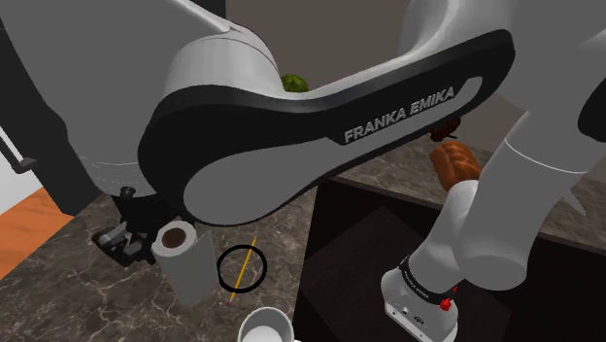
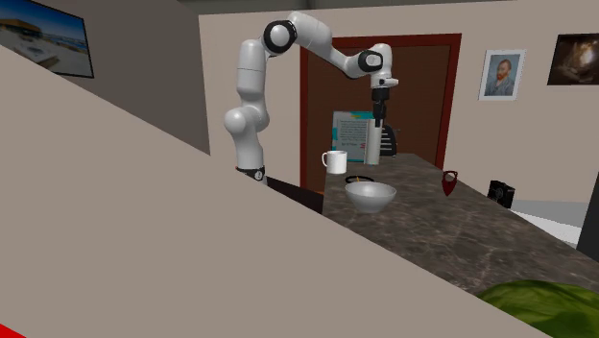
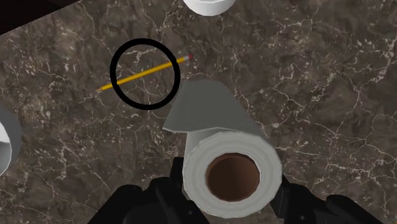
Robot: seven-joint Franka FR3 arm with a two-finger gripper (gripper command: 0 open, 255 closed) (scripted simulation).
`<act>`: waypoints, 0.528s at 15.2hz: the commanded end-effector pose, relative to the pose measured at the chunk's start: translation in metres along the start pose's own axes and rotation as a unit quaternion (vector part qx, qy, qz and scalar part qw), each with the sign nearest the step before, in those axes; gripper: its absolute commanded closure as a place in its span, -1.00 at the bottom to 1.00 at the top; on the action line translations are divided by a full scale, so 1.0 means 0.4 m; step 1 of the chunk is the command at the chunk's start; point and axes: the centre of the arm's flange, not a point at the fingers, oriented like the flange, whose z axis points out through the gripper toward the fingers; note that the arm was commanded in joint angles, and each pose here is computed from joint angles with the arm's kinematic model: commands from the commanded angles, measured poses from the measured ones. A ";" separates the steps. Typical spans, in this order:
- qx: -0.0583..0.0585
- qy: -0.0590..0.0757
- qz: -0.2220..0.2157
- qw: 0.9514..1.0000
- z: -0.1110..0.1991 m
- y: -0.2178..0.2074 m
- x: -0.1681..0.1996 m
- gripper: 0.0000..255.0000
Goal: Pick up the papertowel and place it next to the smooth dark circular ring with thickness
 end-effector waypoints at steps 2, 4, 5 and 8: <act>0.000 0.000 0.000 1.000 0.041 -0.002 -0.004 1.00; 0.000 0.000 0.000 1.000 0.068 -0.004 -0.005 1.00; 0.000 0.000 0.000 1.000 0.081 -0.004 -0.006 1.00; 0.000 0.000 0.000 1.000 0.118 -0.006 -0.008 1.00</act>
